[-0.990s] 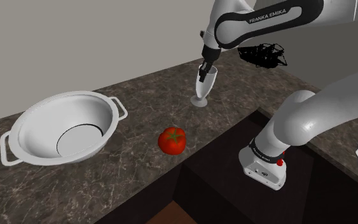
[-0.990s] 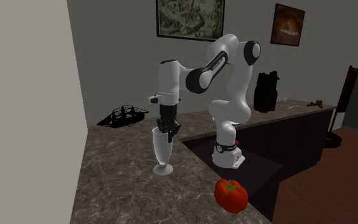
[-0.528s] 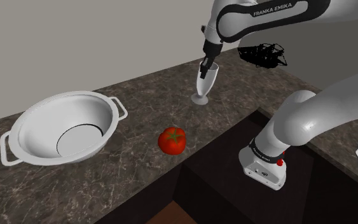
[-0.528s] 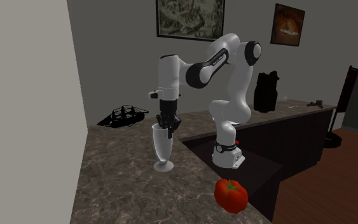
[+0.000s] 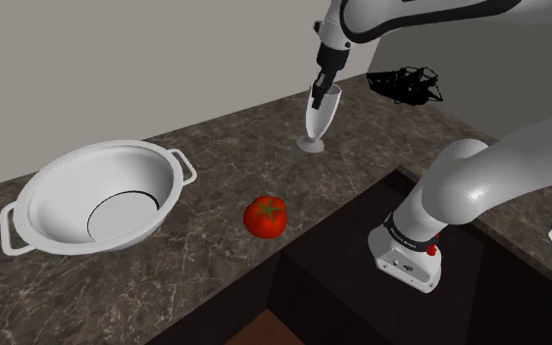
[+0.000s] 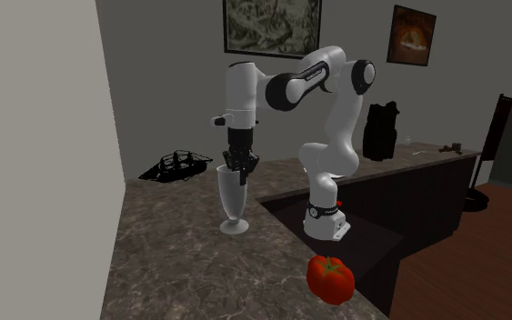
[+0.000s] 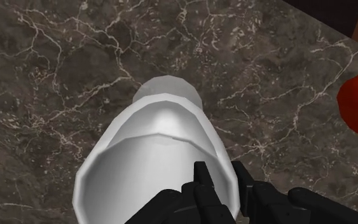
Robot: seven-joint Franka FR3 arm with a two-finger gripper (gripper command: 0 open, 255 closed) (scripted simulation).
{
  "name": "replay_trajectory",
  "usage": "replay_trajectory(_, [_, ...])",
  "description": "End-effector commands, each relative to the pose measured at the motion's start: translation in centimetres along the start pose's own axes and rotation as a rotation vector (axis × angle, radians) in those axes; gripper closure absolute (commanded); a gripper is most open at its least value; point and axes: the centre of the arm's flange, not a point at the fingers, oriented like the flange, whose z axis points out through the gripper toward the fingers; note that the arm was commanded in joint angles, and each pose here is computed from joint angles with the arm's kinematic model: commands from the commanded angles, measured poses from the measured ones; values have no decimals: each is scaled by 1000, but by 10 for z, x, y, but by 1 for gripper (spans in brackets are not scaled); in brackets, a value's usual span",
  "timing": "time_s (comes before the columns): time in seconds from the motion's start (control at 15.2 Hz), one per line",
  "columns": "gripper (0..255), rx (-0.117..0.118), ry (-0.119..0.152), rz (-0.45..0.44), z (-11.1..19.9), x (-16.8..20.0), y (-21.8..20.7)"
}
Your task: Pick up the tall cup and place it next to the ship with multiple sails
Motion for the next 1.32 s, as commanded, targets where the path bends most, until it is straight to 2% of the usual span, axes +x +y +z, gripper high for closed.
replay_trajectory(0.0, [255, 0, 0, 0, -11, 1, 0])
replay_trajectory(1.25, [255, 0, 0, 0, -111, 4, 0])
